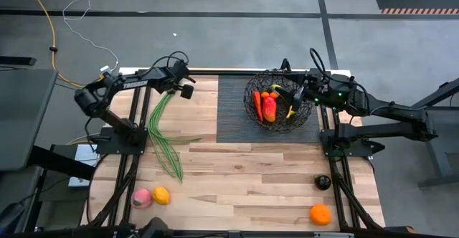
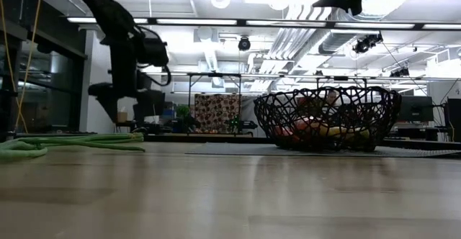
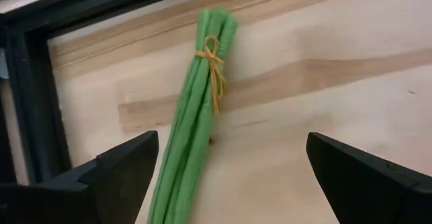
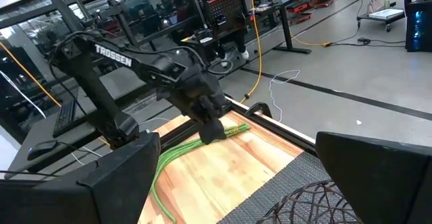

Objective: Build produce basket
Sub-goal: Put the green beans into the black basket

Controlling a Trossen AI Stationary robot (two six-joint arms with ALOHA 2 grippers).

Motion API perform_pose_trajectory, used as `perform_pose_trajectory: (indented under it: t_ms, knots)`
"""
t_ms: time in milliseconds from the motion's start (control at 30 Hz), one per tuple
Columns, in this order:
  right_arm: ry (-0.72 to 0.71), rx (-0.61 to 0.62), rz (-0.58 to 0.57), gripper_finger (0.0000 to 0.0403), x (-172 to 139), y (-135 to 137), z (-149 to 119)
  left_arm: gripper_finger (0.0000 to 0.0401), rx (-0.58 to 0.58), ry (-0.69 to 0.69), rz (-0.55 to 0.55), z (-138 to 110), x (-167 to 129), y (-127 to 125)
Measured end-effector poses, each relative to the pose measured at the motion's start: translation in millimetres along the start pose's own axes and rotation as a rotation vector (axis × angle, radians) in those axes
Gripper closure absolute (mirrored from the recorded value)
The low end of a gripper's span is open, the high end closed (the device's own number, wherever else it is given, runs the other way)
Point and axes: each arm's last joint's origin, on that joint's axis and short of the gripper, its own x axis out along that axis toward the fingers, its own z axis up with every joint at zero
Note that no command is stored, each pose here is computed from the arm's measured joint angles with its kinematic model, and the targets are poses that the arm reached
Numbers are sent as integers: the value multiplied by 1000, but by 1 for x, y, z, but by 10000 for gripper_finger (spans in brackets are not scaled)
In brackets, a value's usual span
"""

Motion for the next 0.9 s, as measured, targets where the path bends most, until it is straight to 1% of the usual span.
perform_pose_trajectory:
  t_ms: [133,267,400,533,633,700,900]
  knots:
    - [13,-8,-5,15,0,0,-1,37,-23,27,24,4,15,3]
    - [33,-14,-13,15,0,-1,-3,48,-60,12,41,10,17,0]
    - [47,-13,-18,15,0,-2,-5,75,-72,4,45,11,21,-4]
    - [47,-11,-18,15,0,-2,-5,105,-67,-1,114,7,28,-10]
    - [47,-11,-18,15,0,-2,-5,122,-105,8,146,5,33,-12]
    - [48,-11,-18,15,0,-2,-5,133,-109,0,183,3,36,-14]
    - [48,-11,-18,15,0,-2,-5,170,-129,5,207,-2,42,-20]
